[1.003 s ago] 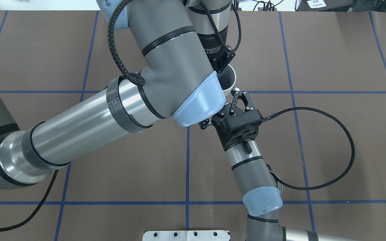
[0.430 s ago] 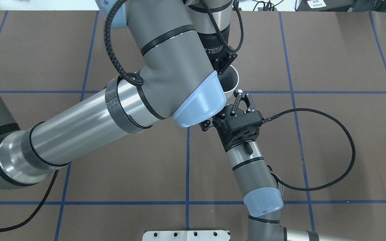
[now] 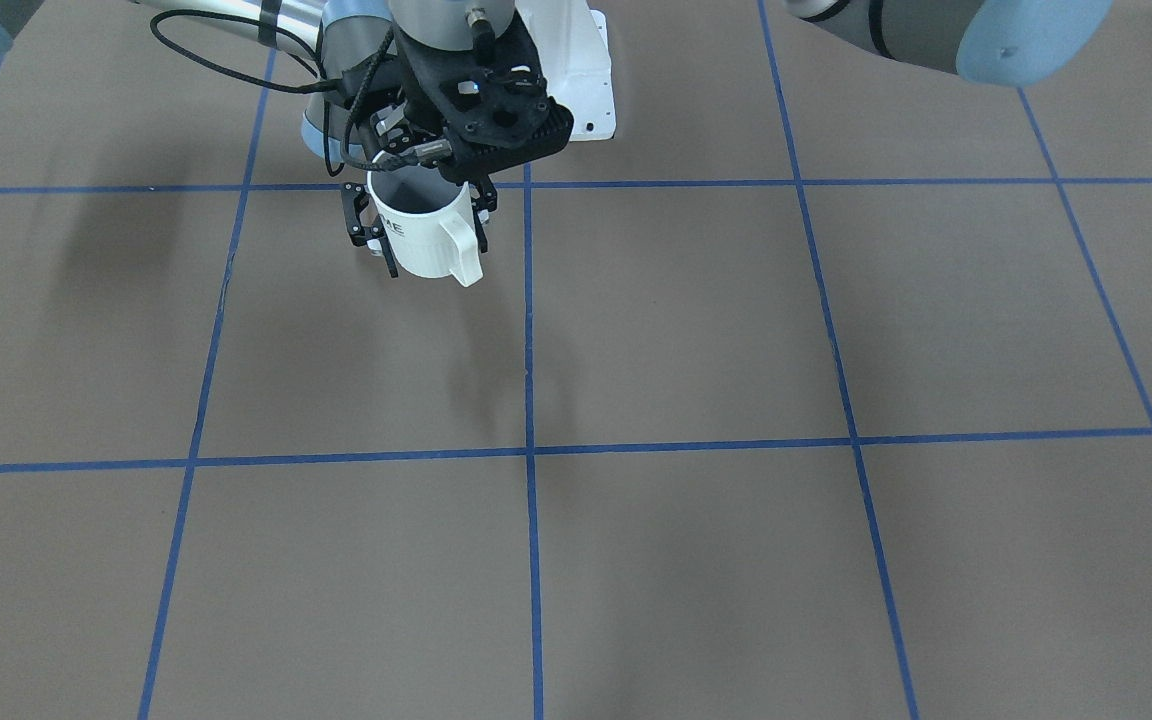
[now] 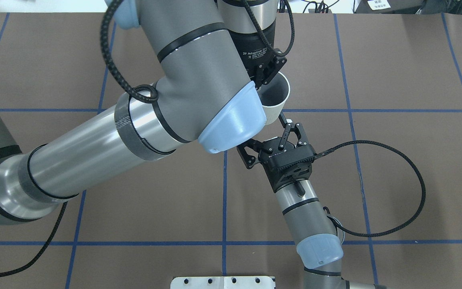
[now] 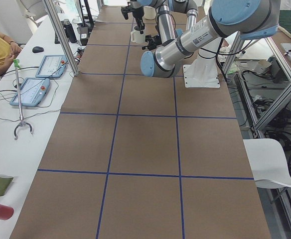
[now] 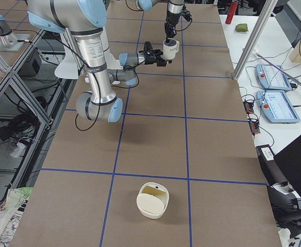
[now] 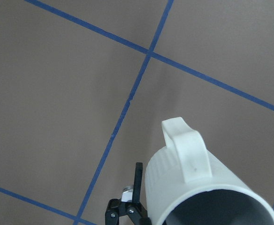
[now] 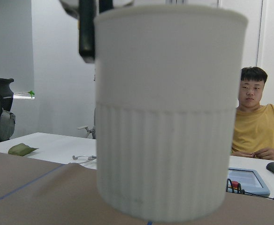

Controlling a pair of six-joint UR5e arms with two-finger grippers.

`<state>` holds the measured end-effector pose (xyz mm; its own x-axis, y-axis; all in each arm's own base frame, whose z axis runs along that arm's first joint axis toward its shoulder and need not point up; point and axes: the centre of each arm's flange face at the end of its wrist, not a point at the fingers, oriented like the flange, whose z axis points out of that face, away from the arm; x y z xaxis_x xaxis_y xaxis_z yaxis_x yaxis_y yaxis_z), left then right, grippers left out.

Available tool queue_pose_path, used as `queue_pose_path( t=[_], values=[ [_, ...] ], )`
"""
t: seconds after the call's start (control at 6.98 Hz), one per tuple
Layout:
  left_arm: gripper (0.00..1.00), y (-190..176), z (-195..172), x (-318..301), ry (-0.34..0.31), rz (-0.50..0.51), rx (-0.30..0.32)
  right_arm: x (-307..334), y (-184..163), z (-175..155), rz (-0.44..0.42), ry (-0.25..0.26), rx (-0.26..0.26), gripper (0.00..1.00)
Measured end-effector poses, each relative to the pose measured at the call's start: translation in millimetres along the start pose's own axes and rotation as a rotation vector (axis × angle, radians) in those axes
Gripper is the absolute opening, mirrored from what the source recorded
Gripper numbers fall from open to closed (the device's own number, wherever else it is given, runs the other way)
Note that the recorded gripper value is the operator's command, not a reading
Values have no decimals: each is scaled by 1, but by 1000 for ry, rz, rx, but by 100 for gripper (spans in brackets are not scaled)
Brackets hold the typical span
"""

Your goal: Left arm hands cup to right arm to dump lemon

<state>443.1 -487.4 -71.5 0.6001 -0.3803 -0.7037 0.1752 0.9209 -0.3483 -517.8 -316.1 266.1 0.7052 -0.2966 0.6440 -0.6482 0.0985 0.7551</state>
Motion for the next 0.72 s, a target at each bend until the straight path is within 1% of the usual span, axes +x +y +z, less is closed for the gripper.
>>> queue_pose_path(
  t=[0.14,0.29,0.43,0.57,0.72],
  values=[
    [0,-13,-12,-18,23,14,23,7,1,1,8,5,0,100],
    [0,-33,-17,-51,35,49,49,24,7,7,35,6,-10,100],
    [0,-52,-16,-91,37,90,73,49,14,18,71,-7,-38,100],
    [0,-69,-12,-136,27,132,92,75,15,36,59,-14,-81,100],
    [0,-83,-1,-183,4,181,101,101,11,62,9,-6,-137,100]
  ],
)
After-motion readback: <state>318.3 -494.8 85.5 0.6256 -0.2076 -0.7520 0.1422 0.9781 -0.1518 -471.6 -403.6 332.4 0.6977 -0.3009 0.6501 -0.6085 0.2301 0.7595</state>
